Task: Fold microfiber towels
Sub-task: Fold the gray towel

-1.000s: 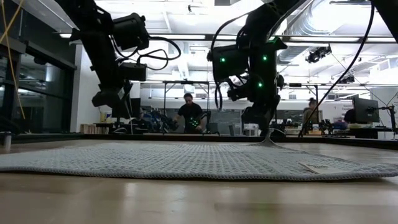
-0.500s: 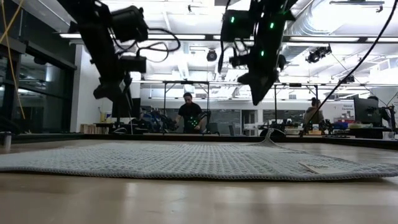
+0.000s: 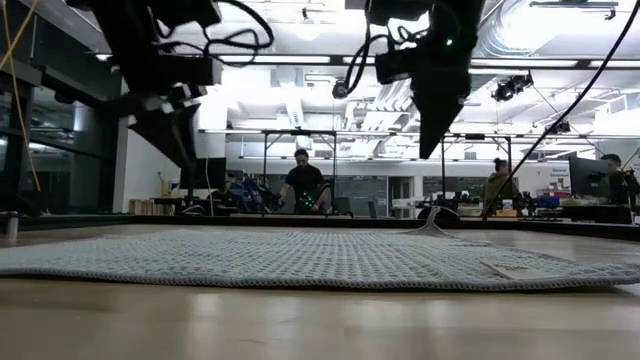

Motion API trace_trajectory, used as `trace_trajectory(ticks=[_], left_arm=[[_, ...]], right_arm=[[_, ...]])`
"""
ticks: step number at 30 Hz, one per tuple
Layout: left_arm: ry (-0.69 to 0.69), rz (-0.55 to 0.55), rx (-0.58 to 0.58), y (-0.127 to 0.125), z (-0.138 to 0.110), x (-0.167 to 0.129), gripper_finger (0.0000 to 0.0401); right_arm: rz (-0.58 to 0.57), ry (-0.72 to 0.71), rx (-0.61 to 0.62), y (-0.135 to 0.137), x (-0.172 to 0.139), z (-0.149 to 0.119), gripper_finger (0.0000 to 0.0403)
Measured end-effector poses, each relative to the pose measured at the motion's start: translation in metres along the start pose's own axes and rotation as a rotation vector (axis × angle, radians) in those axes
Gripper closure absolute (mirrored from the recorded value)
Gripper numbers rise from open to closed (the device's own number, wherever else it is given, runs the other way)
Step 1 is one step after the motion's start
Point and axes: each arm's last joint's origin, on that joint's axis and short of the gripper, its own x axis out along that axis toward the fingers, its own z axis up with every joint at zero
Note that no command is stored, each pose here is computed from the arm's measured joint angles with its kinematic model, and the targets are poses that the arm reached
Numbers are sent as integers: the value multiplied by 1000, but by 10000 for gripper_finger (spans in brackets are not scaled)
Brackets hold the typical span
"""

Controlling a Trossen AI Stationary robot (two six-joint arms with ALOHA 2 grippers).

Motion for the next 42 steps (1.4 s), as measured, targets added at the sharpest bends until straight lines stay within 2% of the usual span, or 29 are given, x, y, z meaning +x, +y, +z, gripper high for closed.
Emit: trace_trajectory(ticks=[8,17,22,33,42], left_arm=[[-30,-224,101,-23,-3,-3,279],[44,-352,71,-34,-22,11,279],[24,-420,50,-38,-23,14,279],[48,-439,4,-44,-34,24,279],[28,-437,-31,-44,-31,25,279]], right_arm=[[168,17,-115,32,-9,-10,266],[243,16,-111,42,-11,-11,266],[243,18,-102,42,-11,-11,266],[267,5,-86,47,-12,-11,266],[271,-4,-68,49,-12,-11,266]])
